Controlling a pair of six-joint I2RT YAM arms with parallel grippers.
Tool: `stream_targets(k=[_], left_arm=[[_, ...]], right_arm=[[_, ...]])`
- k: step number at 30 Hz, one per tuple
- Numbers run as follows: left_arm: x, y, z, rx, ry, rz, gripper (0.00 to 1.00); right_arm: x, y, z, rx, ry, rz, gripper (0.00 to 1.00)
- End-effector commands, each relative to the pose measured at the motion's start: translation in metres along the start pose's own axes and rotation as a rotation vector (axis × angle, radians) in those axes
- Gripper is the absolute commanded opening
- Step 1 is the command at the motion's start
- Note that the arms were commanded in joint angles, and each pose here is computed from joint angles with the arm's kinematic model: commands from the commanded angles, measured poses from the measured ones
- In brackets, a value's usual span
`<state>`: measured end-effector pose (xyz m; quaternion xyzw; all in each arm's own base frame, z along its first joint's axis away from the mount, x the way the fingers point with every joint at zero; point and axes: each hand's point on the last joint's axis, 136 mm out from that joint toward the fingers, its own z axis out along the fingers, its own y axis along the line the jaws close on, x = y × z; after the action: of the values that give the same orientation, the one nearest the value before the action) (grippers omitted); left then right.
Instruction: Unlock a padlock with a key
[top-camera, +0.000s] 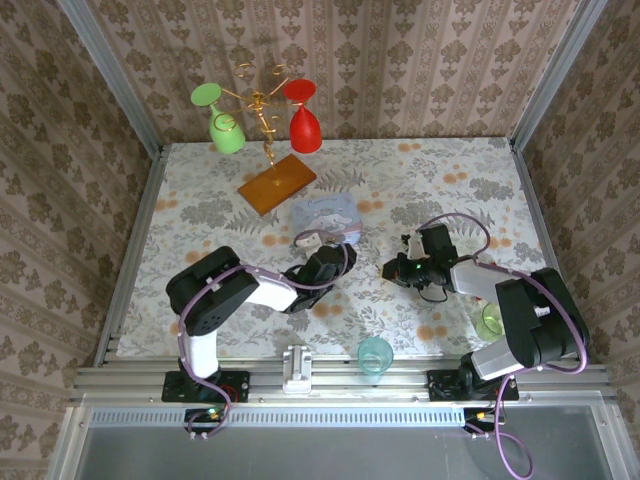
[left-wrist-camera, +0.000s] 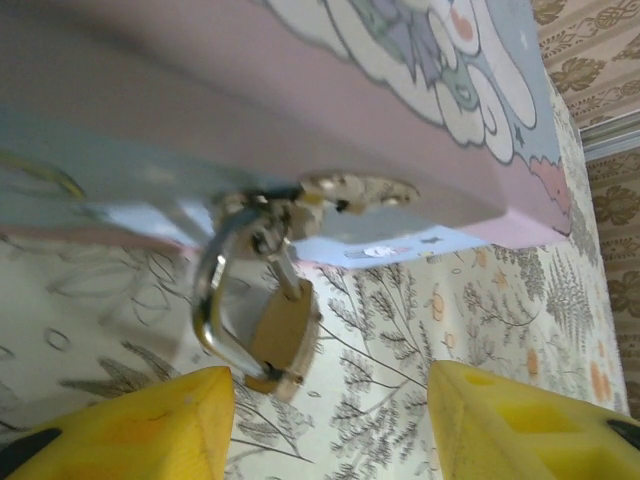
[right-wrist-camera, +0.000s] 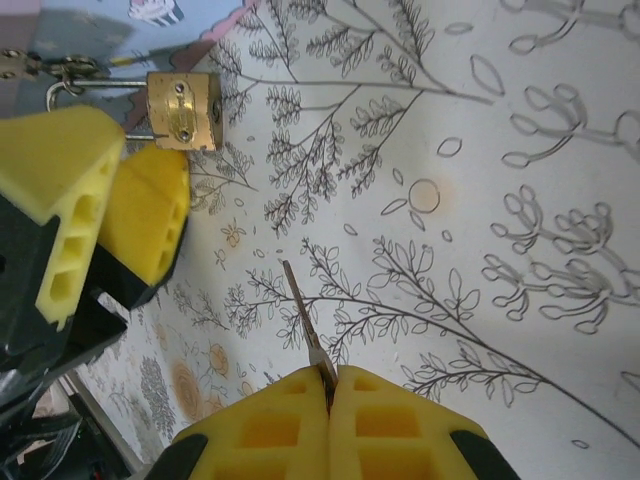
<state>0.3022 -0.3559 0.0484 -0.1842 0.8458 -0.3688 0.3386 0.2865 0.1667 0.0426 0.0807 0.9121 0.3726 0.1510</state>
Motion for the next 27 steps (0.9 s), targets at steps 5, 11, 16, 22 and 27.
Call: stream_targets(k=[5, 11, 16, 22, 27], left_arm=[[0.025, 0.05, 0.003, -0.233, 0.025, -0.043, 0.51], [0.023, 0.054, 0.007, -0.222, -0.041, -0.006, 0.47], [0.021, 0.061, 0.013, -0.277, -0.068, 0.029, 0.35], [0.014, 0.071, 0.009, -0.362, -0.1, 0.078, 0.39], [0.015, 0.072, 0.015, -0.372, -0.118, 0.089, 0.34]], right_arm=[[0.001, 0.004, -0.008, -0.041, 0.011, -0.028, 0.0], [0.001, 0.005, -0.013, -0.059, -0.002, -0.019, 0.0], [-0.001, 0.003, -0.012, -0.067, -0.006, -0.008, 0.0], [0.001, 0.001, -0.009, -0.071, 0.002, 0.003, 0.0], [0.001, -0.001, -0.008, -0.065, 0.004, 0.011, 0.0]])
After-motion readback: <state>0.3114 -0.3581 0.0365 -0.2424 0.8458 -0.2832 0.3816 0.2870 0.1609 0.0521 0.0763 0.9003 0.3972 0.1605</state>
